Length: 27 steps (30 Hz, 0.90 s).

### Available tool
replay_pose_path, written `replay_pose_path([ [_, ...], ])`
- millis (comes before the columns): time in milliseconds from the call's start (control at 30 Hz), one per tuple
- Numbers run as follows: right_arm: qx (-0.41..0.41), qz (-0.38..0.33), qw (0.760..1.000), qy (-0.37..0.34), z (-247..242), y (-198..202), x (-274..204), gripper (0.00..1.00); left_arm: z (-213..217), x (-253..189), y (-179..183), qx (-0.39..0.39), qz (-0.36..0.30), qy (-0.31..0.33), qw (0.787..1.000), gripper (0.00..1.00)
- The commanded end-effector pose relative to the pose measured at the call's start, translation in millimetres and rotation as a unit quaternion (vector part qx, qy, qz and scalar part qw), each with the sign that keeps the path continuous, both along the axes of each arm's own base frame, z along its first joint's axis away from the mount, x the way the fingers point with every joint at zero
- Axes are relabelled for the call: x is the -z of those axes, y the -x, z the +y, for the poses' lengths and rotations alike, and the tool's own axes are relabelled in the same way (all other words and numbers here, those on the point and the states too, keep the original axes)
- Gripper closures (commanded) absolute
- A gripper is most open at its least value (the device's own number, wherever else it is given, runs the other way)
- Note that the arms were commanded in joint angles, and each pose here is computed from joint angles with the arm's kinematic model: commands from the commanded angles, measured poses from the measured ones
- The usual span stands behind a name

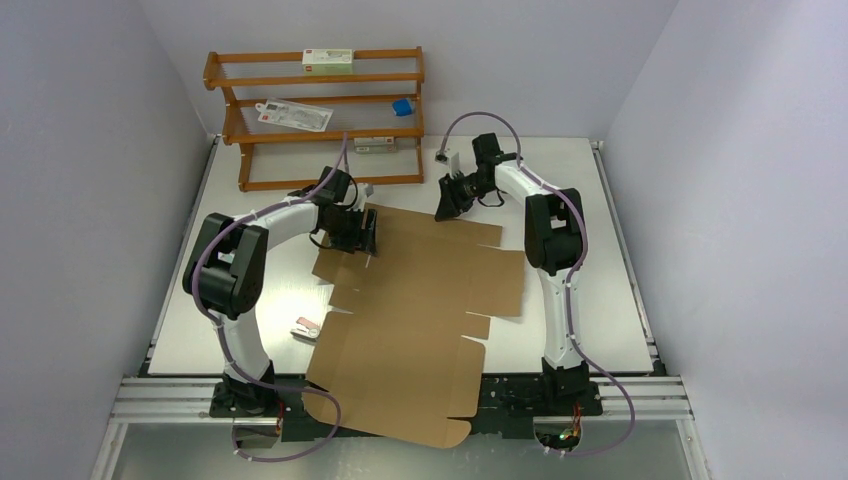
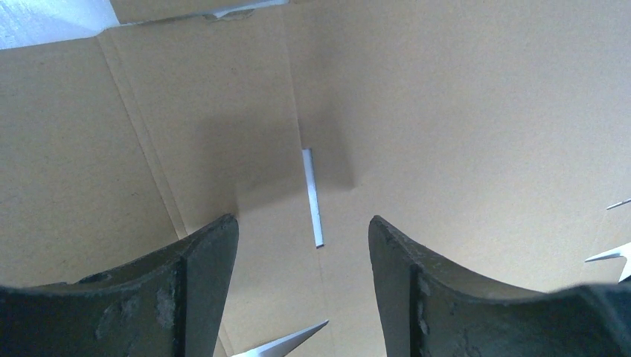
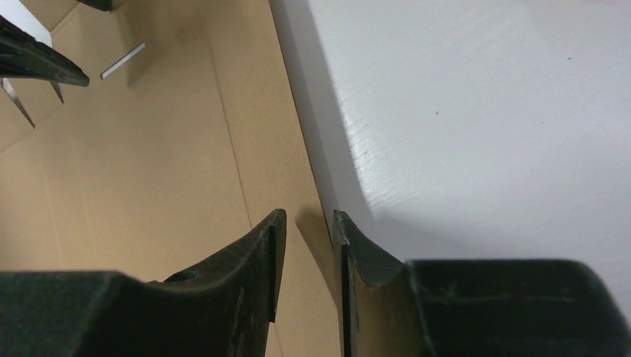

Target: Fold the paper box

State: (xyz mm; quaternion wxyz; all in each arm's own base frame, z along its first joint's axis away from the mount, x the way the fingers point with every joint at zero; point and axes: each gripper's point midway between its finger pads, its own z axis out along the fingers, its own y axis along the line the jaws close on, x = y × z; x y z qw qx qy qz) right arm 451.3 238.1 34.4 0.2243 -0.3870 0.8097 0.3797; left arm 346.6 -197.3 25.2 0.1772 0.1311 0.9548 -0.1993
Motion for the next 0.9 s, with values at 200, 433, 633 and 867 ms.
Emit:
replay_pose_path([
  [200,-0.046,-0.011,0.998,-0.041,9,20,-43,0.66,-3,8,1,0.01,0.009,-0.009,1.0,0.3],
  [433,-0.061,-0.007,0.997,-0.039,13,32,-47,0.66,-3,9,1,0.009,0.01,-0.013,1.0,0.3],
  [633,-0.068,-0.005,0.998,-0.016,18,43,-41,0.66,-3,8,0,0.01,0.01,-0.012,1.0,0.3],
  [867,-0.047,-0.028,0.998,0.027,15,42,-39,0.7,-3,6,0,0.009,0.006,-0.012,1.0,0.3],
])
